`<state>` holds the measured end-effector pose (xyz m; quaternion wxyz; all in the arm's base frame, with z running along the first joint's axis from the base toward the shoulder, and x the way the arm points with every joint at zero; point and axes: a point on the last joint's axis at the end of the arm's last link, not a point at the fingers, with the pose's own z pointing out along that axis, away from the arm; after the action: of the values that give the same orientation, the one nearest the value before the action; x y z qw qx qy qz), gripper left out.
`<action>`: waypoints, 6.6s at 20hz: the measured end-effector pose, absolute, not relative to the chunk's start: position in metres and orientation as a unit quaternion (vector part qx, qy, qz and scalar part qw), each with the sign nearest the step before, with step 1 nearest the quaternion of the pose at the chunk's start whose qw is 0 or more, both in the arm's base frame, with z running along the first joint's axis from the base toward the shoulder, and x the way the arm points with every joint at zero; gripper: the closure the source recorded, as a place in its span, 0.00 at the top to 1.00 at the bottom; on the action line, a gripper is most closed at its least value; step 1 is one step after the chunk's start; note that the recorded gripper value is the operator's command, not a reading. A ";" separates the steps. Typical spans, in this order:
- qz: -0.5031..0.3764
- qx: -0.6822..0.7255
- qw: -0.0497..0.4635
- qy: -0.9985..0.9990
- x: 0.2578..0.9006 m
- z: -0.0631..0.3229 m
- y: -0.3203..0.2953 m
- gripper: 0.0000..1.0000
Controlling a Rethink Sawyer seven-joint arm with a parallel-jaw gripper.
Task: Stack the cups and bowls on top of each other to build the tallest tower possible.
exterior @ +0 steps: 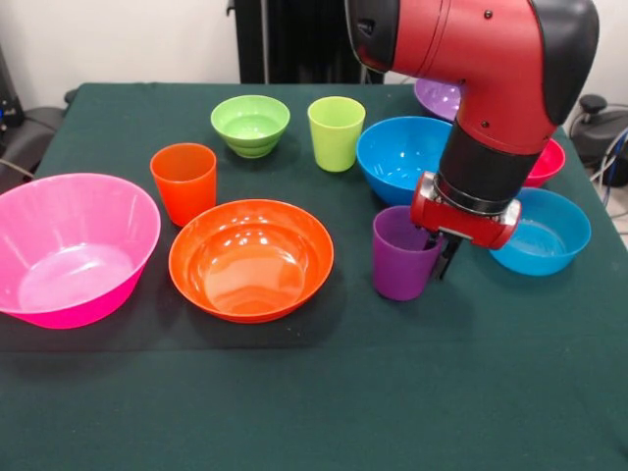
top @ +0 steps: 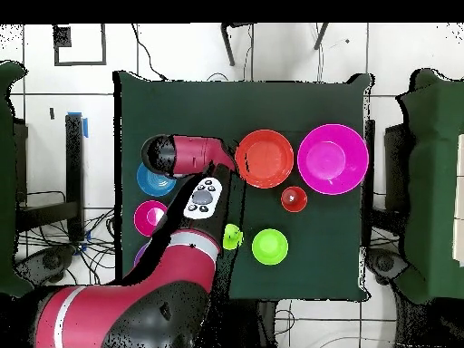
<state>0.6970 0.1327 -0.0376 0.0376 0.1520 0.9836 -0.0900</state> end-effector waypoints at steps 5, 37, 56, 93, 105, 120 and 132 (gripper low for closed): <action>-0.090 0.155 0.040 0.983 0.702 -0.039 0.128 0.00; -0.069 0.245 -0.029 0.967 0.739 0.106 0.039 0.00; -0.085 0.264 -0.010 0.961 0.730 0.029 -0.052 0.00; -0.050 0.231 -0.019 0.972 0.726 -0.037 -0.071 1.00; -0.071 0.204 -0.006 0.976 0.731 -0.032 -0.070 1.00; -0.090 0.185 -0.011 0.978 0.743 0.004 -0.064 1.00; -0.101 0.190 -0.018 0.976 0.753 0.052 -0.069 1.00</action>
<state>0.7530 -0.0693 0.0517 -0.0176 0.1899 0.9765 -0.1007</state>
